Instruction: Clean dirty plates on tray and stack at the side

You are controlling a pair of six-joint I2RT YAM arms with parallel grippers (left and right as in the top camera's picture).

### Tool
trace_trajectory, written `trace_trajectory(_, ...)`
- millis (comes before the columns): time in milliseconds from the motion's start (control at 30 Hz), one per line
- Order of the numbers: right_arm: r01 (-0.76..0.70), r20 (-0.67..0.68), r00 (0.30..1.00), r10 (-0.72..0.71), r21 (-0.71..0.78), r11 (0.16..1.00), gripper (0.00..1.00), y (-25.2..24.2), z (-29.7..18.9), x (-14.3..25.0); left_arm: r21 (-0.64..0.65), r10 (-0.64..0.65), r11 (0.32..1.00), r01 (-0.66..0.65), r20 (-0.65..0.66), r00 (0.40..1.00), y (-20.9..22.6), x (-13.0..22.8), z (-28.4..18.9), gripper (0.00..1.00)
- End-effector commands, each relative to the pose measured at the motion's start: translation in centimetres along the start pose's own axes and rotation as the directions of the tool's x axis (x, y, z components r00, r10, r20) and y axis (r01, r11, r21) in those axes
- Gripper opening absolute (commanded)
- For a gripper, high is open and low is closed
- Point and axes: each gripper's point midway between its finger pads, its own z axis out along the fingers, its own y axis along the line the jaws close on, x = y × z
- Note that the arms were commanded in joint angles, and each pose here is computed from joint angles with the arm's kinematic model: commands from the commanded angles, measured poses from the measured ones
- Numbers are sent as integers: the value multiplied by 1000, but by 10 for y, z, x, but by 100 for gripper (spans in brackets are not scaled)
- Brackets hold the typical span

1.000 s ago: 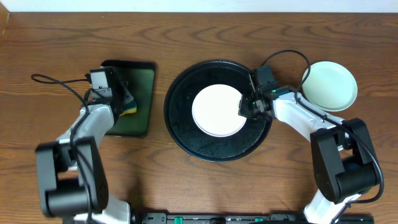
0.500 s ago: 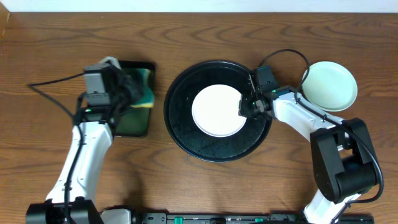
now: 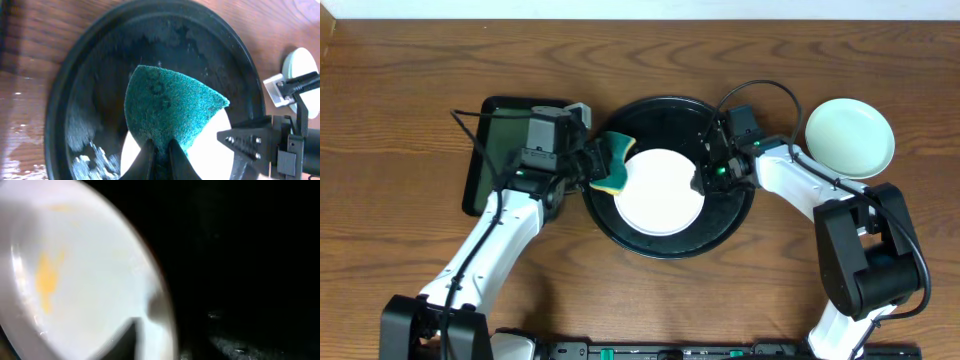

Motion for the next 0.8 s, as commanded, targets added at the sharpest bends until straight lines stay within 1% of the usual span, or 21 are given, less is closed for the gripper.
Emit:
trace_trajectory(0, -77, -35, 996, 78, 20, 997, 47, -9, 6, 6, 22, 36, 999, -36, 4, 999, -10, -1, 0, 8)
trace_trajectory(67, -149, -49, 987, 150, 28, 988, 48, -10, 6, 10, -3, 42, 999, -42, 14, 999, -8, -2, 1, 7)
trace_trajectory(167, -214, -85, 972, 218, 46, 976, 47, -10, 6, 21, -10, 45, 999, -45, 16, 999, -8, -2, 2, 7)
trace_trajectory(333, -267, -146, 949, 278, 93, 959, 41, -11, 5, 40, -10, 46, 999, -45, 16, 999, -8, -2, 2, 8)
trace_trajectory(367, -274, -151, 945, 289, 111, 955, 38, -12, 6, 44, -10, 45, 999, -45, 17, 999, -8, -2, 2, 7)
trace_trajectory(433, -287, -145, 939, 310, 161, 944, 36, -16, 9, 51, -10, 45, 999, -45, 17, 999, -8, -2, 2, 8)
trace_trajectory(500, -292, -129, 938, 322, 209, 933, 28, -20, 12, 55, -10, 45, 999, -45, 16, 999, -8, -2, 2, 8)
trace_trajectory(533, -293, -119, 938, 326, 229, 928, 23, -21, 13, 55, -10, 45, 999, -45, 16, 999, -8, -2, 2, 7)
trace_trajectory(600, -282, -102, 945, 311, 232, 931, 13, -20, 15, 52, -10, 45, 999, -45, 16, 999, -8, -1, 2, 7)
trace_trajectory(633, -282, -98, 946, 310, 228, 932, 5, -19, 15, 51, -10, 45, 999, -45, 16, 999, -8, -1, 2, 7)
trace_trajectory(667, -282, -95, 946, 309, 226, 932, 1, -19, 15, 50, -10, 45, 999, -45, 16, 999, -8, -1, 2, 8)
trace_trajectory(767, -292, -89, 944, 318, 226, 929, 2, -23, 13, 48, -12, 25, 1000, -25, 9, 1000, -8, 0, 2, 7)
